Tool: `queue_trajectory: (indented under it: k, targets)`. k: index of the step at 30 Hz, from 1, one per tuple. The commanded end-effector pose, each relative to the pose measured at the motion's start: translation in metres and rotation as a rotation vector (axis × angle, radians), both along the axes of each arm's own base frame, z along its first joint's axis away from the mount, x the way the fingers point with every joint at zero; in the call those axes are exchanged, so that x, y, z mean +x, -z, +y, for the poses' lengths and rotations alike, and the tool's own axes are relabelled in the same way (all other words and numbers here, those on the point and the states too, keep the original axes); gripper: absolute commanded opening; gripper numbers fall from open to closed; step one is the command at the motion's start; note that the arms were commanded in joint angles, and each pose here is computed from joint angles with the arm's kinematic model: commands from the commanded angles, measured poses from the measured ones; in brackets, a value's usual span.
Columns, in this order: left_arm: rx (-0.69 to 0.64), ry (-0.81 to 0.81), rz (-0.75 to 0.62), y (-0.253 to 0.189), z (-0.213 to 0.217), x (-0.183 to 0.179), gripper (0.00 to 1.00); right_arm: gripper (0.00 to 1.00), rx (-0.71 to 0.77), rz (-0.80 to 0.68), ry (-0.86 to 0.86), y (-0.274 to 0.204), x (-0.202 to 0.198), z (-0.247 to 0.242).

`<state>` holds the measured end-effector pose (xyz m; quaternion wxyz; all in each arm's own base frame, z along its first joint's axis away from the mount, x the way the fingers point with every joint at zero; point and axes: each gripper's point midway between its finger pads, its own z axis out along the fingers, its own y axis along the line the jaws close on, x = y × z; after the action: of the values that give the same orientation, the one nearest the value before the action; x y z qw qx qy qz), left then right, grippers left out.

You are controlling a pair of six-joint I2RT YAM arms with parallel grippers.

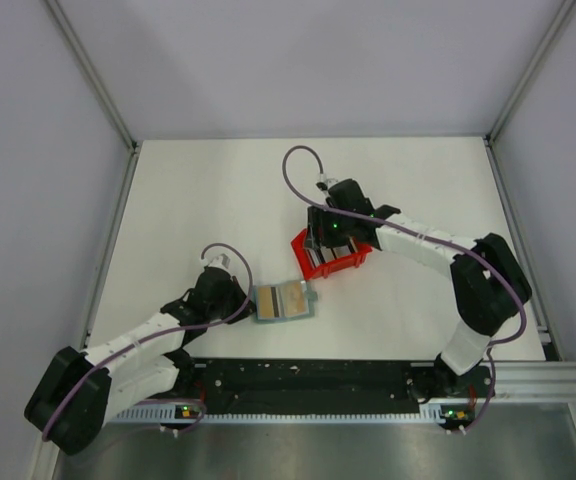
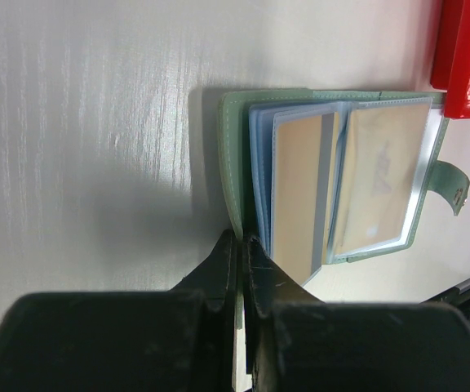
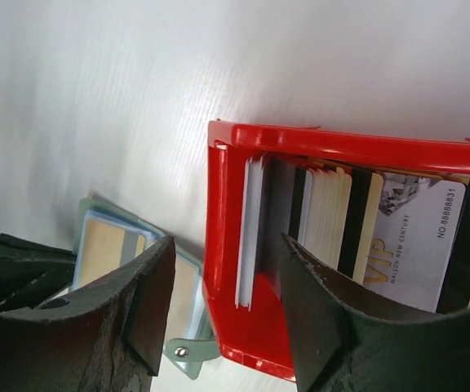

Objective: Put the credit cards into the card holder
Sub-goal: Pick up the credit card from the storage box.

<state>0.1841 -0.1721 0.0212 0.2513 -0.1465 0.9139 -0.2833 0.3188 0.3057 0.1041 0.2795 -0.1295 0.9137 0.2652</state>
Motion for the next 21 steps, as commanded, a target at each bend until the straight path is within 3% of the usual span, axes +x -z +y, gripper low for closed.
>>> queue_trajectory:
  k: [1, 21]
  targets:
    - [-0.001, 0.018, -0.035, -0.007, -0.004, 0.006, 0.0, 0.53, -0.005, -0.012, 0.013, -0.001, 0.002, -0.008]
    - [-0.006, 0.016, -0.035, -0.007, -0.004, 0.007, 0.0, 0.53, 0.047, 0.112, -0.063, 0.027, -0.014, 0.011]
